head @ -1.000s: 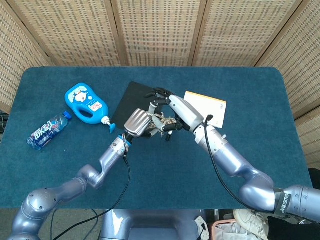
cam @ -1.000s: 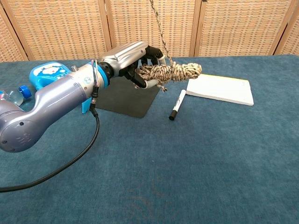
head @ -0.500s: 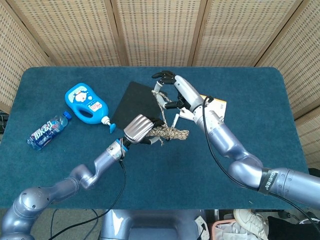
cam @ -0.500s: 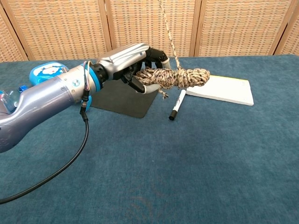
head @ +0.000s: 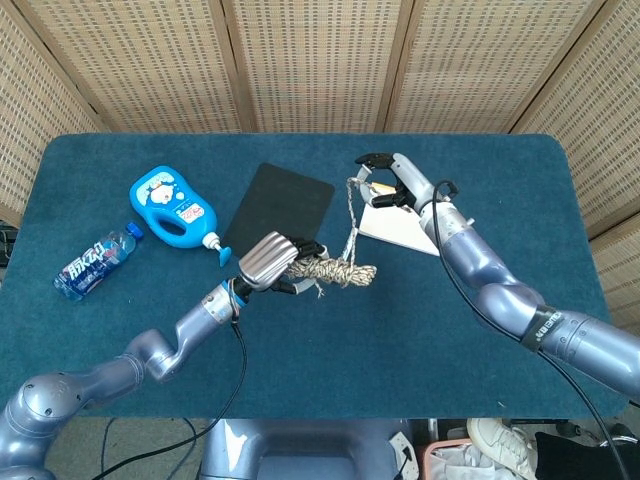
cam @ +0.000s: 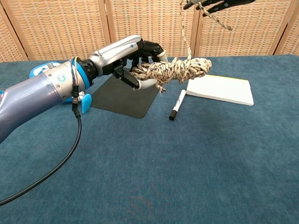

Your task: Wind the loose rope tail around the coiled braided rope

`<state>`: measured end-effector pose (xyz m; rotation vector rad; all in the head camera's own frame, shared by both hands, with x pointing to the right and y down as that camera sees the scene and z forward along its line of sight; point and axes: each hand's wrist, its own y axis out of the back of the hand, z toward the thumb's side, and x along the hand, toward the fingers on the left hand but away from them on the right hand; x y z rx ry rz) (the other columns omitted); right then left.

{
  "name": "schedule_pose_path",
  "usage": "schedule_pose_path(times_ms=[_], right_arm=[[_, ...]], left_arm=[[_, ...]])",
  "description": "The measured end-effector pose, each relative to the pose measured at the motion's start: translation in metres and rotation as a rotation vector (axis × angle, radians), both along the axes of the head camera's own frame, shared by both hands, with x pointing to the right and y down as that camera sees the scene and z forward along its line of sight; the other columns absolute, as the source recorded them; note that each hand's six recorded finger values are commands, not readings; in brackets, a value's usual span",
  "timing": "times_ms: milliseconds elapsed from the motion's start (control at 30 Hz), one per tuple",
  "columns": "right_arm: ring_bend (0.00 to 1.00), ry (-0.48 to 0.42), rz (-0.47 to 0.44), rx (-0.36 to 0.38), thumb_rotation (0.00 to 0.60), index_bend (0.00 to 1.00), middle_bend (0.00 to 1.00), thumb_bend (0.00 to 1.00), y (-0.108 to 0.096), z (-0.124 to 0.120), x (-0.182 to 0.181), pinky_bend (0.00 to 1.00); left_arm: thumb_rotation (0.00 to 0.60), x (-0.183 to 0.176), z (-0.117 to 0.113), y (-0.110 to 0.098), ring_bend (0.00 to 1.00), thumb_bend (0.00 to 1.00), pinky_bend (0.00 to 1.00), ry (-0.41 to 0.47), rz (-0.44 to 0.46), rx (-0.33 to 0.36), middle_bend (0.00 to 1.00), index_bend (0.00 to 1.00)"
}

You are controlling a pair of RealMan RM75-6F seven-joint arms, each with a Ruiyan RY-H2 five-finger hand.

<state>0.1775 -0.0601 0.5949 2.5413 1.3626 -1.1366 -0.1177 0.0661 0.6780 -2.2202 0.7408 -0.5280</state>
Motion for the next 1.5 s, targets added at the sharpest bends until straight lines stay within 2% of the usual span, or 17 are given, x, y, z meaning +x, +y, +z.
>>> schedule_pose_path(times_ms=[133, 500, 867, 1233, 1500], right_arm=[[0.0, -0.057, 0.066, -0.05, 0.6, 0.76, 0.18, 0.54, 0.001, 0.01, 0.012, 0.0], [0.0, -0.08, 0.16, -0.163, 0.6, 0.76, 0.18, 0.54, 0.018, 0.049, 0.045, 0.0], [0.0, -0.057, 0.135, -0.254, 0.6, 0.76, 0.18, 0.54, 0.06, 0.071, 0.063, 0.0], [0.0, -0.105, 0.107, -0.309, 0.6, 0.76, 0.18, 0.54, 0.11, 0.067, 0.065, 0.0], [0.0, -0.147, 0.093, -0.308, 0.6, 0.76, 0.18, 0.54, 0.13, 0.061, 0.059, 0.0]], left_arm=[[0.6, 0.001, -0.002, 0.0, 0.54, 0.72, 0.67, 0.041, -0.017, -0.024, 0.6, 0.69], [0.6, 0.003, -0.02, -0.01, 0.54, 0.72, 0.67, 0.202, -0.123, -0.062, 0.6, 0.69], [0.6, -0.002, -0.018, -0.027, 0.54, 0.72, 0.67, 0.198, -0.232, -0.105, 0.6, 0.69], [0.6, -0.002, -0.014, -0.039, 0.54, 0.72, 0.67, 0.18, -0.358, -0.138, 0.6, 0.69], [0.6, 0.0, -0.012, -0.044, 0.54, 0.72, 0.67, 0.17, -0.415, -0.152, 0.6, 0.69]])
